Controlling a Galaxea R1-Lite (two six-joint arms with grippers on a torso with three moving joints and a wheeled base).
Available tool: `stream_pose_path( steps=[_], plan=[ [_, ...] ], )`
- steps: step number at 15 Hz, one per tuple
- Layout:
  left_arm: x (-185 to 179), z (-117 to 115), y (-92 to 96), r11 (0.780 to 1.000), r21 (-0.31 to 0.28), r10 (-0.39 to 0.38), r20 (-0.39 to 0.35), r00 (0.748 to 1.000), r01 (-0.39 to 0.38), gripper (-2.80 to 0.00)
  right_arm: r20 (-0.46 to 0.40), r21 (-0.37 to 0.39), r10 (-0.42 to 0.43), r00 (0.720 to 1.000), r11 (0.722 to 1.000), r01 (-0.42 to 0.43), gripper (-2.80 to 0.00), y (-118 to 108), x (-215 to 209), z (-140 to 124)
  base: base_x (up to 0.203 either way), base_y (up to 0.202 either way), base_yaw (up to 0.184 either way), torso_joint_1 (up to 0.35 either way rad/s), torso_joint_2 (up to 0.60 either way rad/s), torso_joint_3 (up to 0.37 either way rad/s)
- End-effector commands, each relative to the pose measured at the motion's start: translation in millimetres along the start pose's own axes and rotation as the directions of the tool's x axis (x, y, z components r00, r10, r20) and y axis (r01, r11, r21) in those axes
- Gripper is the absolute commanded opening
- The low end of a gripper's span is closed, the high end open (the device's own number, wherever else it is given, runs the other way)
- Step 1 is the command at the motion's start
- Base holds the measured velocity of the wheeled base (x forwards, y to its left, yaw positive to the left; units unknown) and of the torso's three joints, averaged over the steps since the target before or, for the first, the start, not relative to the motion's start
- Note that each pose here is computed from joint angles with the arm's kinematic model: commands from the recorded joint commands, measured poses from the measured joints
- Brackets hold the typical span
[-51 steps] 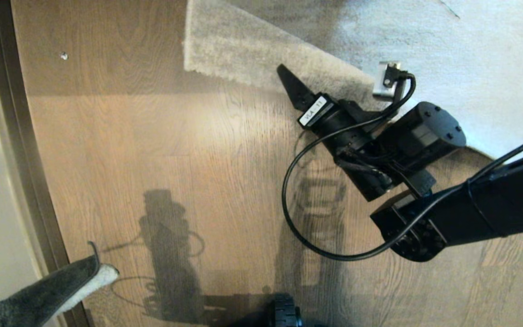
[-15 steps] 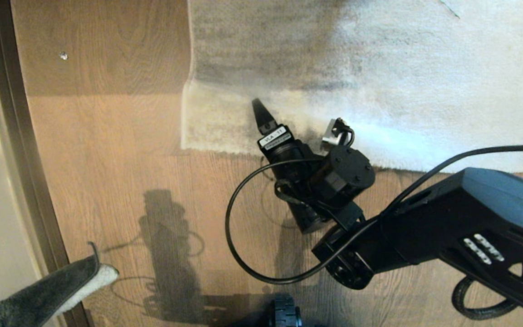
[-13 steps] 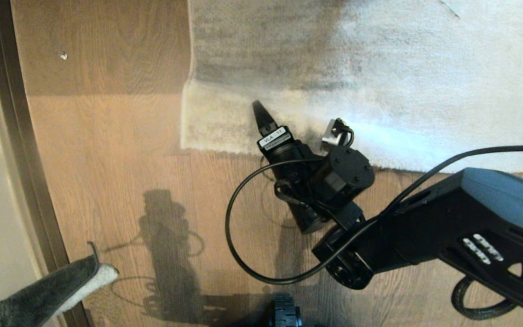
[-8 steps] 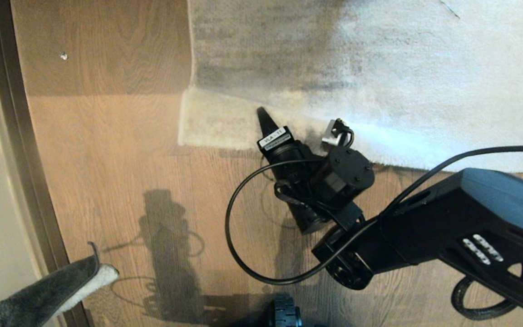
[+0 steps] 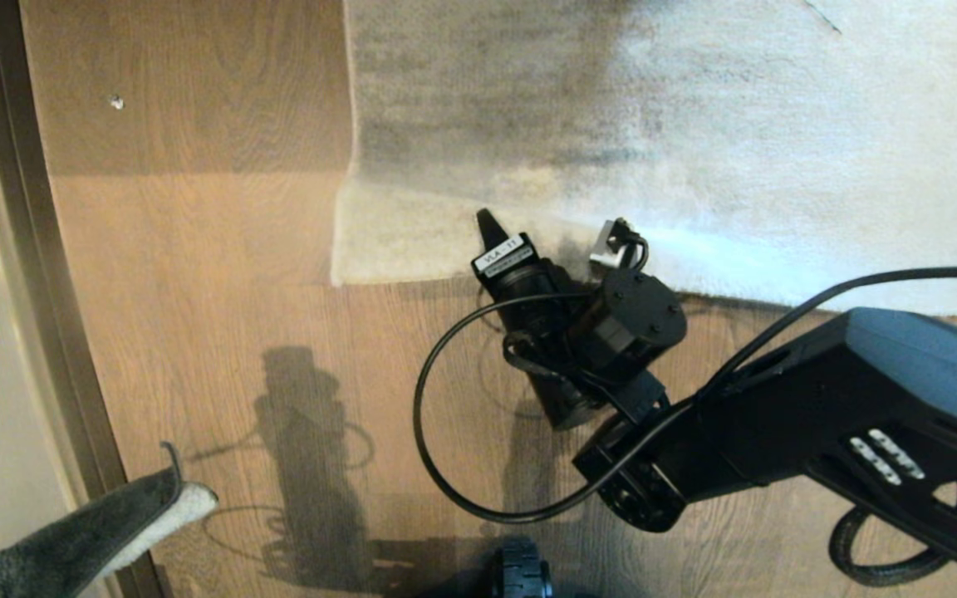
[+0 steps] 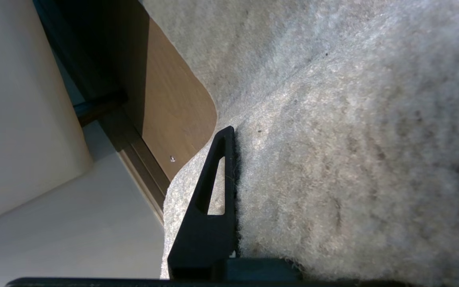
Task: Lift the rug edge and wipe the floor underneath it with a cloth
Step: Lift up the carpet
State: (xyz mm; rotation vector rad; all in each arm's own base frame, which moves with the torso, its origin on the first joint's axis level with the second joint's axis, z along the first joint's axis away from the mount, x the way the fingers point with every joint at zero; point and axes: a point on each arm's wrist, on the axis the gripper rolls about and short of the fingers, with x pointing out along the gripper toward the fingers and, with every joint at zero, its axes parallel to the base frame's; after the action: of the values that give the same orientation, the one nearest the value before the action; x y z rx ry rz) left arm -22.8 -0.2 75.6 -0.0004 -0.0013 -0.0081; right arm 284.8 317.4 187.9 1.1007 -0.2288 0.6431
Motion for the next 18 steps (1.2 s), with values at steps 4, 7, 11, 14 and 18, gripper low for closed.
stream_pose_path(
  steps=[4, 7, 11, 14, 18],
  plan=[
    [0.0, 0.0, 0.0, 1.0, 0.0, 0.0, 0.0, 1.0, 0.0, -2.8, 0.041, 0.028, 0.04, 0.998, 0.999, -0.041, -2.8, 14.1, -2.8, 15.8, 0.0, 0.0, 0.0, 0.0, 0.0, 0.0],
    [0.0, 0.0, 0.0, 1.0, 0.0, 0.0, 0.0, 1.0, 0.0, -2.8, 0.073, 0.03, 0.051, 0.996, 0.998, -0.053, -2.8, 19.1, 0.4, 30.8, 0.0, 0.0, 0.0, 0.0, 0.0, 0.0],
    [0.0, 0.0, 0.0, 1.0, -0.001, 0.0, 0.0, 1.0, 0.0, -2.8, 0.136, 0.058, 0.067, 0.988, 0.995, -0.075, -2.8, 27.6, 4.8, 58.6, 0.0, 0.0, 0.0, 0.0, 0.0, 0.0],
    [0.0, 0.0, 0.0, 1.0, 0.0, 0.0, 0.0, 1.0, 0.0, -2.8, 0.159, 0.081, 0.084, 0.984, 0.992, -0.098, -2.8, 37.0, 4.5, 69.5, 0.0, 0.0, 0.0, 0.0, 0.0, 0.0],
    [0.0, 0.0, 0.0, 1.0, 0.0, 0.0, 0.0, 1.0, 0.0, -2.8, 0.166, 0.089, 0.094, 0.982, 0.99, -0.11, -2.8, 47.7, -2.8, 82.6, 0.0, 0.0, 0.0, 0.0, 0.0, 0.0]
  ],
)
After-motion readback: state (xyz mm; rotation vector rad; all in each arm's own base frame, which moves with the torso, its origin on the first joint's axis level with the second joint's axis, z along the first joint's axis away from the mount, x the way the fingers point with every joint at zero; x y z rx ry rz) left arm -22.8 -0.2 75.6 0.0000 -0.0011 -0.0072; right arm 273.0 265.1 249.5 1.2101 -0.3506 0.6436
